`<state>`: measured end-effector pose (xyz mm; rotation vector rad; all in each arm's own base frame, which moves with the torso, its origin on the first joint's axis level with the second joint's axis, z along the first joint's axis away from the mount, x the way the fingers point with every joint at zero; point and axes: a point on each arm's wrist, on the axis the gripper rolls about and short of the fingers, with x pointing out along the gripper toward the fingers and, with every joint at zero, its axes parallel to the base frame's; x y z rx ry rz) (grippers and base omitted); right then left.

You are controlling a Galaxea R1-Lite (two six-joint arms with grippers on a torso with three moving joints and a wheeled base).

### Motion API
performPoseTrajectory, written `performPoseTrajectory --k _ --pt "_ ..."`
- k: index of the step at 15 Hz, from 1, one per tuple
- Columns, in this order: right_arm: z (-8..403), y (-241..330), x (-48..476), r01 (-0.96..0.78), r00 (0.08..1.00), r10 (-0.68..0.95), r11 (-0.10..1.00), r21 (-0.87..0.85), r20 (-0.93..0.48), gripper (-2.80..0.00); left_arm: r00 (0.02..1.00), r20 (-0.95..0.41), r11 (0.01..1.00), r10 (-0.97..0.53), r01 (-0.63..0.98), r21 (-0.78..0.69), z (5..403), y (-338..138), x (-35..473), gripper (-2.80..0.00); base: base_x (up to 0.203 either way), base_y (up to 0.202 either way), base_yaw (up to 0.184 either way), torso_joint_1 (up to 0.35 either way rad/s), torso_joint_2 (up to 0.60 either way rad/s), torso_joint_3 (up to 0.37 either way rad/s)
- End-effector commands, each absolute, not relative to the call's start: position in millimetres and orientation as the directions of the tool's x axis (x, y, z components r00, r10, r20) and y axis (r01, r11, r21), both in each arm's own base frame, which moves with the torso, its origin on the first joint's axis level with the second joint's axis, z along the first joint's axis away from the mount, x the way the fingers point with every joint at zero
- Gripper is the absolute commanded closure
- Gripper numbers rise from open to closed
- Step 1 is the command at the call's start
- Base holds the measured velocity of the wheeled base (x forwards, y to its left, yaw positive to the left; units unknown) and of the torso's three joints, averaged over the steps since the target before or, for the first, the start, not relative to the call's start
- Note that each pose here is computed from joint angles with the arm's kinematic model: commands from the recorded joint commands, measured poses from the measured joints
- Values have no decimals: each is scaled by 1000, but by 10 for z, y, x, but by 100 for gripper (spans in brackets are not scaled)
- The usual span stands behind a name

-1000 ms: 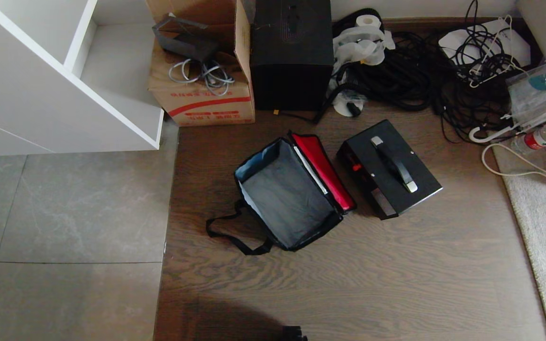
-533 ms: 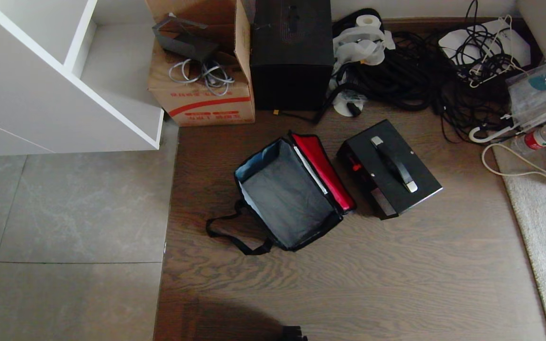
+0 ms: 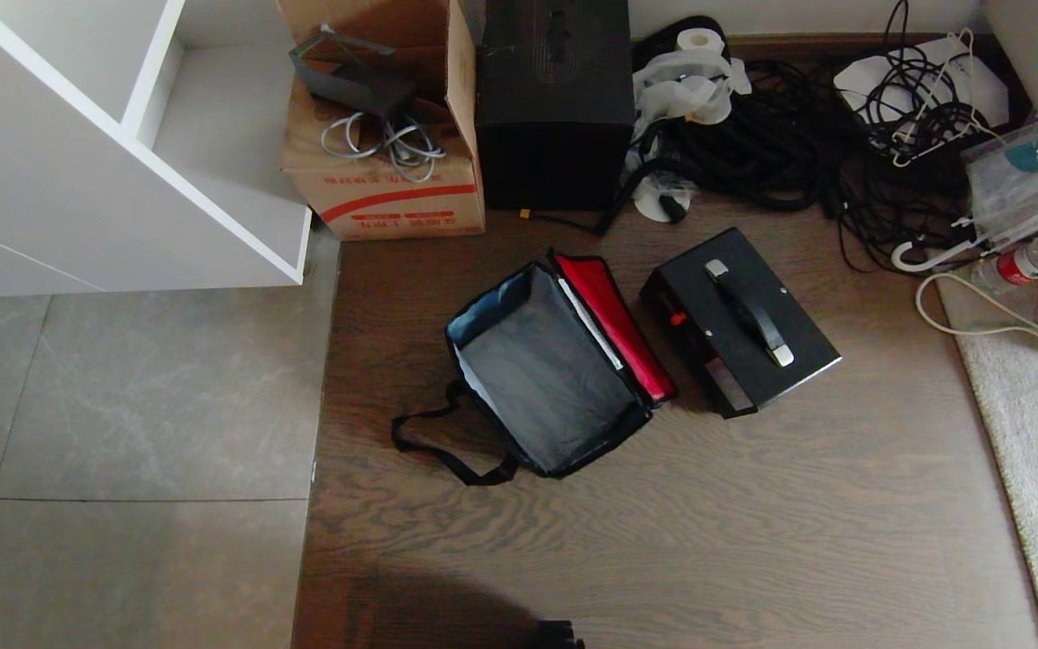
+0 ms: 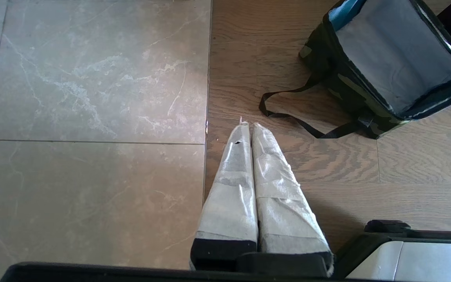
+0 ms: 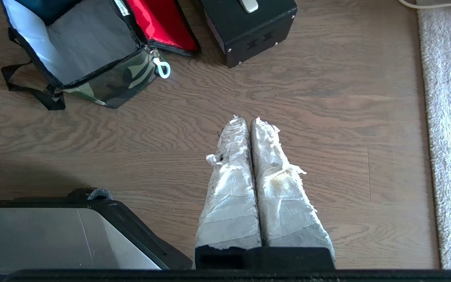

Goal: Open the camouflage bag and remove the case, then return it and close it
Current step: Grip the handle again

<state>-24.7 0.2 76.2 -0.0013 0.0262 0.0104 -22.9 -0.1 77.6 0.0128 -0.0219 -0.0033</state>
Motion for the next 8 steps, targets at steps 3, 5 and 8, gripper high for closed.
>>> performPoseTrajectory --k 3,5,8 --pt "763 2 -244 -11 999 11 1000 -1 -31 0 1000 12 1000 -3 3 12 751 -1 -221 0 0 0 0 0 0 0" --pt "763 2 -244 -11 999 11 1000 -1 -31 0 1000 12 1000 -3 3 12 751 -1 -221 0 0 0 0 0 0 0" --pt "763 2 -244 -11 999 11 1000 -2 -31 0 1000 12 1000 -3 3 12 751 -1 -221 0 0 0 0 0 0 0"
